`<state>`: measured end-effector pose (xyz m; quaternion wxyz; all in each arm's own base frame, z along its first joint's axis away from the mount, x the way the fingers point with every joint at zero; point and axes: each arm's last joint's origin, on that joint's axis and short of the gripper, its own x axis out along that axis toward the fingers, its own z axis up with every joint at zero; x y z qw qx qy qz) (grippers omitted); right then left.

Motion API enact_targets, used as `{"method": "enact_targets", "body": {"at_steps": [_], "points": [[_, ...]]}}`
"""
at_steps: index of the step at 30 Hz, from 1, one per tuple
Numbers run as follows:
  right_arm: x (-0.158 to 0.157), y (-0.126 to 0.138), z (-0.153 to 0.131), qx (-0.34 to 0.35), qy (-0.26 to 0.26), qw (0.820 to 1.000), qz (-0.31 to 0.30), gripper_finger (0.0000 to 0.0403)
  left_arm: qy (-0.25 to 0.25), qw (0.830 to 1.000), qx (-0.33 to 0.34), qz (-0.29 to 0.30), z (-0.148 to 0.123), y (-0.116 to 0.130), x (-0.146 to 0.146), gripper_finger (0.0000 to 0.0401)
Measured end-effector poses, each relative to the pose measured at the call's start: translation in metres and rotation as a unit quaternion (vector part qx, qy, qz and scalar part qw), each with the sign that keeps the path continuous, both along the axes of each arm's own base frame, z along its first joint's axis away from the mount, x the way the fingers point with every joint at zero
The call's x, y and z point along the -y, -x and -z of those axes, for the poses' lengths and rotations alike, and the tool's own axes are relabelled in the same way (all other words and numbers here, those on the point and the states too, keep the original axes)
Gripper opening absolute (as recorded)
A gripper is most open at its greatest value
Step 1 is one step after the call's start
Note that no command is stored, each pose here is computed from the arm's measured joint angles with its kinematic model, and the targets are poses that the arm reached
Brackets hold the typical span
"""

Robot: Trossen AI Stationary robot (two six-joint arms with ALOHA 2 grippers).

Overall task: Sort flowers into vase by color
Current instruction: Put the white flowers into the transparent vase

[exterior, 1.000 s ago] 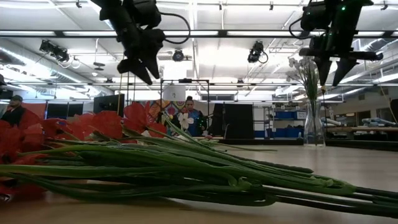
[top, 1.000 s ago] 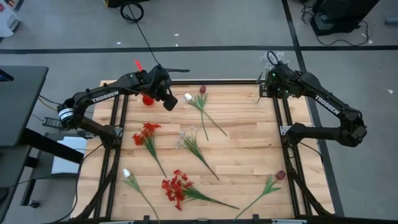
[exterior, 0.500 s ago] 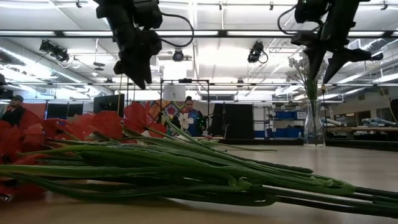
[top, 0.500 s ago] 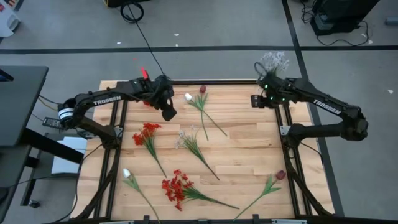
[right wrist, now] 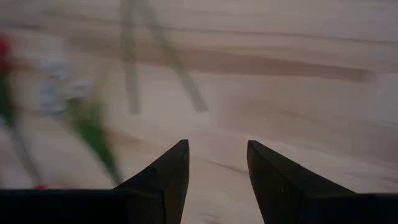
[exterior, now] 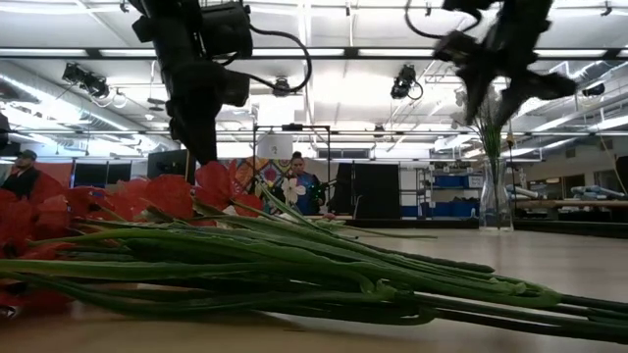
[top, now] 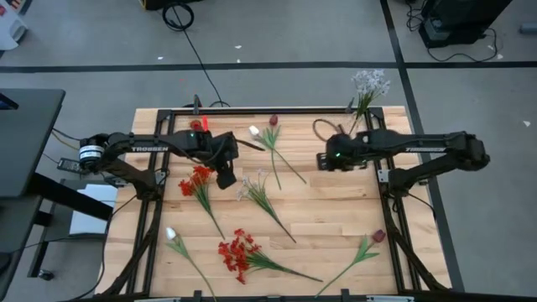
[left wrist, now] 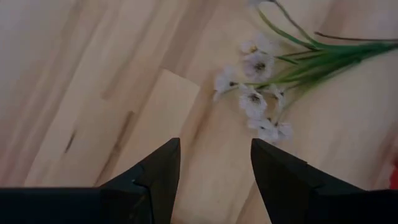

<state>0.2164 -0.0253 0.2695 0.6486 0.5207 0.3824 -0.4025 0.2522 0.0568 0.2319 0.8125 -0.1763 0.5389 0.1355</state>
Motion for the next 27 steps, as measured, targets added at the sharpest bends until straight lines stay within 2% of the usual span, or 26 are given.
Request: {"method": "enact_targets", "body": {"at_steps": [3,6,9,12,14,17,21,27], "points": [[-0.008,-0.032,0.010,0.057,0.006,0.998,-0.029,0.0169,-0.005,1.000,0.000,0.017,0.000,-0.001,0.003,0.0201],[-0.018,-0.067,0.019,0.132,0.022,0.989,-0.070,0.0169,-0.009,1.000,-0.002,0.029,0.000,0.000,0.003,0.0201],[-0.027,-0.096,0.030,0.195,0.054,0.972,-0.117,0.0169,-0.012,0.999,-0.010,0.041,0.001,0.001,0.004,0.0201],[-0.035,-0.121,0.044,0.232,0.123,0.948,-0.180,0.0169,-0.013,0.998,-0.025,0.054,0.001,0.004,0.004,0.0201],[-0.037,-0.133,0.057,0.235,0.154,0.938,-0.202,0.0169,-0.016,0.997,-0.032,0.066,0.002,0.005,0.004,0.0201],[-0.038,-0.147,0.076,0.204,0.172,0.934,-0.236,0.0170,-0.020,0.995,-0.041,0.084,0.002,0.006,0.005,0.0201],[-0.047,-0.163,0.094,0.158,0.174,0.929,-0.286,0.0177,-0.027,0.993,-0.044,0.105,0.002,0.007,0.005,0.0201],[-0.063,-0.192,0.105,0.144,0.156,0.924,-0.319,0.0201,-0.035,0.990,-0.042,0.126,0.002,0.006,0.005,0.0201]]}}
